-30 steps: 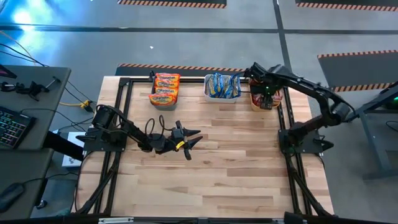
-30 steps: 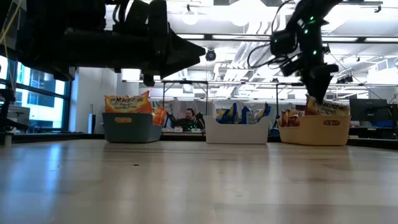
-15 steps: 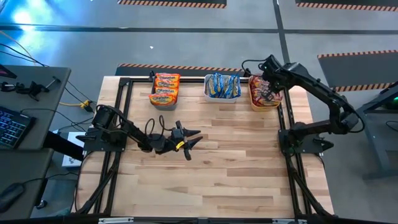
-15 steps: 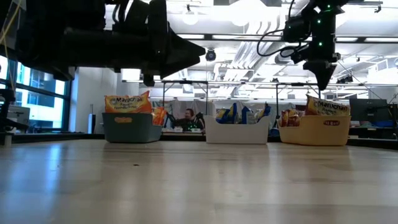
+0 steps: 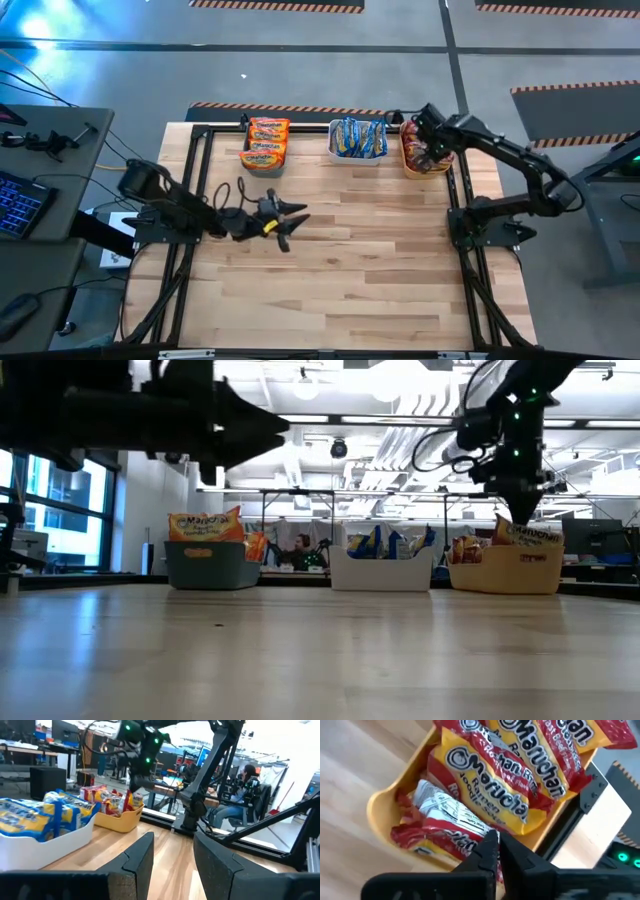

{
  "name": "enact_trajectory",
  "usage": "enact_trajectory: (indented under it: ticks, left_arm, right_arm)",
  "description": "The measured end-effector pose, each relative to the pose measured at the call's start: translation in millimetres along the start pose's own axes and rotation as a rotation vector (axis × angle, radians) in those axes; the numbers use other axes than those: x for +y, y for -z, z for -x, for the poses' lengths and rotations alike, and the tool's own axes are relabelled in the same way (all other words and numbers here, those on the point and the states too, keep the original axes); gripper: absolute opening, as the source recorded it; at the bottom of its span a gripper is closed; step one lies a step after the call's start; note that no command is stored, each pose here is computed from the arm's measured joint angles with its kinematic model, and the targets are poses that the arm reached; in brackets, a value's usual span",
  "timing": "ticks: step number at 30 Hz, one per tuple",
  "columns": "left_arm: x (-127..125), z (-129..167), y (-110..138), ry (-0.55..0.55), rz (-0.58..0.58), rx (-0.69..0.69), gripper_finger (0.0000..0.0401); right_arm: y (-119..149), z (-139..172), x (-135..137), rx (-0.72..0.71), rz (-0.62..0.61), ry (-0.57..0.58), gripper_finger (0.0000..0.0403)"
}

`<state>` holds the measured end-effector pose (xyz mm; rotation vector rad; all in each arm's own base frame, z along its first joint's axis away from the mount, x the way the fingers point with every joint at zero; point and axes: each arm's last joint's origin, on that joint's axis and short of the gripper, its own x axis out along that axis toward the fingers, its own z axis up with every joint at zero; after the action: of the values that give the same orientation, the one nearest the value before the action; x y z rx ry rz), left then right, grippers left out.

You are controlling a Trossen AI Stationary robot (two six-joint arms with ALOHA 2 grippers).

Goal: Sort Maruchan noodles
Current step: Put the red noodle pack into the yellow bin

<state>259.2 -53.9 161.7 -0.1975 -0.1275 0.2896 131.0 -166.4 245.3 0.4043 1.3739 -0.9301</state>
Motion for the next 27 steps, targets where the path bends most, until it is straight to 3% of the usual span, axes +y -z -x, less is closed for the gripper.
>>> enact_trajectory:
  ticks: [7, 13, 18, 23, 27]
  left_arm:
    - [6.9, 10.3, -8.6, -0.029, -0.014, -0.021, 0.0126]
    - [9.8, 8.7, -7.9, -0.044, -0.022, -0.011, 0.0126]
    - [9.7, 8.8, -7.2, -0.044, -0.019, -0.006, 0.0126]
    - [9.6, 8.8, -7.3, -0.044, -0.020, -0.006, 0.0126]
    - [9.6, 8.8, -7.3, -0.043, -0.019, -0.006, 0.0126]
  right_arm:
    - [0.8, -7.7, 3.1, -0.068, -0.015, -0.027, 0.0001]
    - [-8.2, 14.3, 8.5, -0.156, -0.011, -0.053, 0.0000]
    - [3.5, 31.5, 15.6, -0.152, 0.000, -0.068, 0.0000]
    - [17.9, 16.9, 19.8, -0.089, -0.011, -0.061, 0.0000]
    - [19.3, -2.2, 25.4, -0.125, -0.013, -0.065, 0.0000]
